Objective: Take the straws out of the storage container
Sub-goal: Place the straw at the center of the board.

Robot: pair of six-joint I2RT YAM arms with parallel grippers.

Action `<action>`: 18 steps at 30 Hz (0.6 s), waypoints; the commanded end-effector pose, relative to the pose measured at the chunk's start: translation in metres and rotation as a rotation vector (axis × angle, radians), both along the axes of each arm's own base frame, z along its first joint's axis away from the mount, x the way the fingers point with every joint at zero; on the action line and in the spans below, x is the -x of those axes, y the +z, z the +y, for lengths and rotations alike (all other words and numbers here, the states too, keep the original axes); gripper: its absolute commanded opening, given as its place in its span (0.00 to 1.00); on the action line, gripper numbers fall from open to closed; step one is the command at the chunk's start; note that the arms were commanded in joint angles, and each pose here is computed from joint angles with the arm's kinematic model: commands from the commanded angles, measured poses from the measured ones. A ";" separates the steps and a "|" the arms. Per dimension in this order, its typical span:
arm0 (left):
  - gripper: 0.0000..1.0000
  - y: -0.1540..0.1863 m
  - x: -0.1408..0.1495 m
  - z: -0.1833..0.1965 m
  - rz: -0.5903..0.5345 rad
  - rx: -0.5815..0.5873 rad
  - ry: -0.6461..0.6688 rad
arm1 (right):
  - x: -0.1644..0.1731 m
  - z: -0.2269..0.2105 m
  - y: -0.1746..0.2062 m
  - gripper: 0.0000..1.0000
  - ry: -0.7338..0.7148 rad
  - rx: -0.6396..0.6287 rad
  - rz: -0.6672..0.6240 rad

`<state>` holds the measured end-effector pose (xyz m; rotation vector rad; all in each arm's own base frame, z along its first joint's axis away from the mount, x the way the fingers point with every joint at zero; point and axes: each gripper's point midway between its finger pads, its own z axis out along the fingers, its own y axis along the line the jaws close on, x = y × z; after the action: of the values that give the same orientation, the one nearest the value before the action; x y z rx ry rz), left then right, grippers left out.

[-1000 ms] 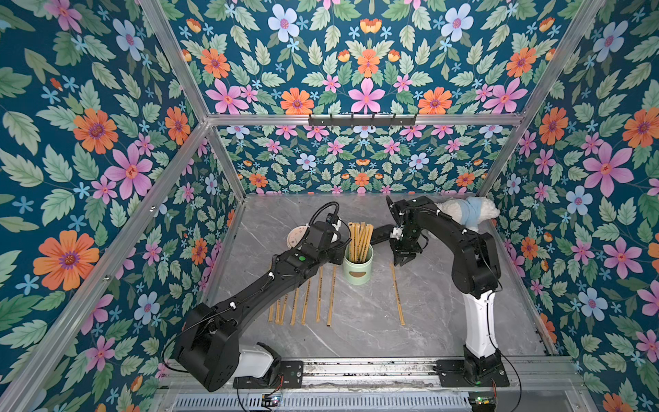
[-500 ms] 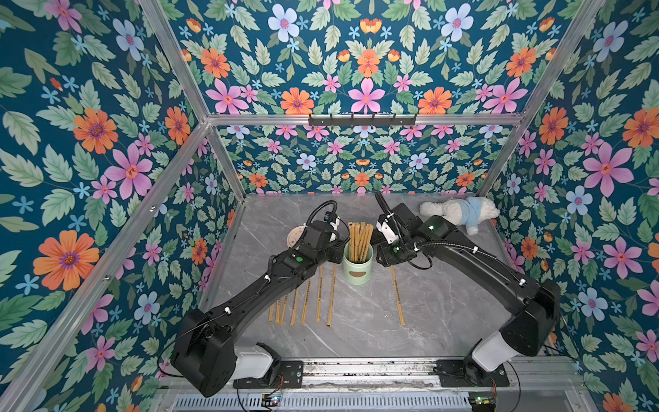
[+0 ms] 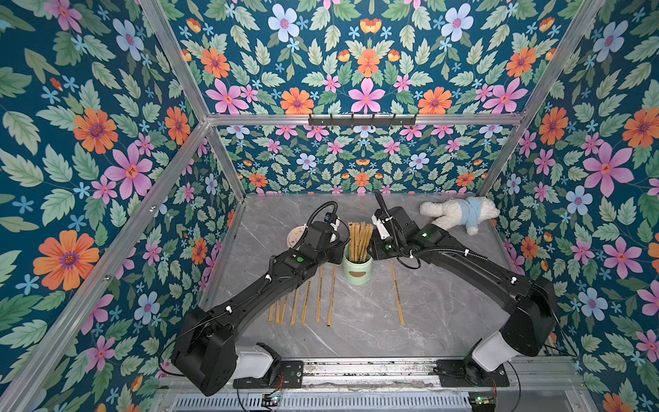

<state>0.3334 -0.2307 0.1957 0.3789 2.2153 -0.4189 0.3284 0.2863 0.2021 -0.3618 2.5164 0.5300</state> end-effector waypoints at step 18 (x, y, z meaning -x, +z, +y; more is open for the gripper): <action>0.45 -0.003 -0.004 0.000 -0.005 -0.018 0.004 | -0.043 0.009 -0.010 0.33 -0.007 -0.096 -0.012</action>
<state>0.3346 -0.2311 0.1894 0.3821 2.2304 -0.4095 0.3659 0.2890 0.1853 -0.2880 2.5045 0.6147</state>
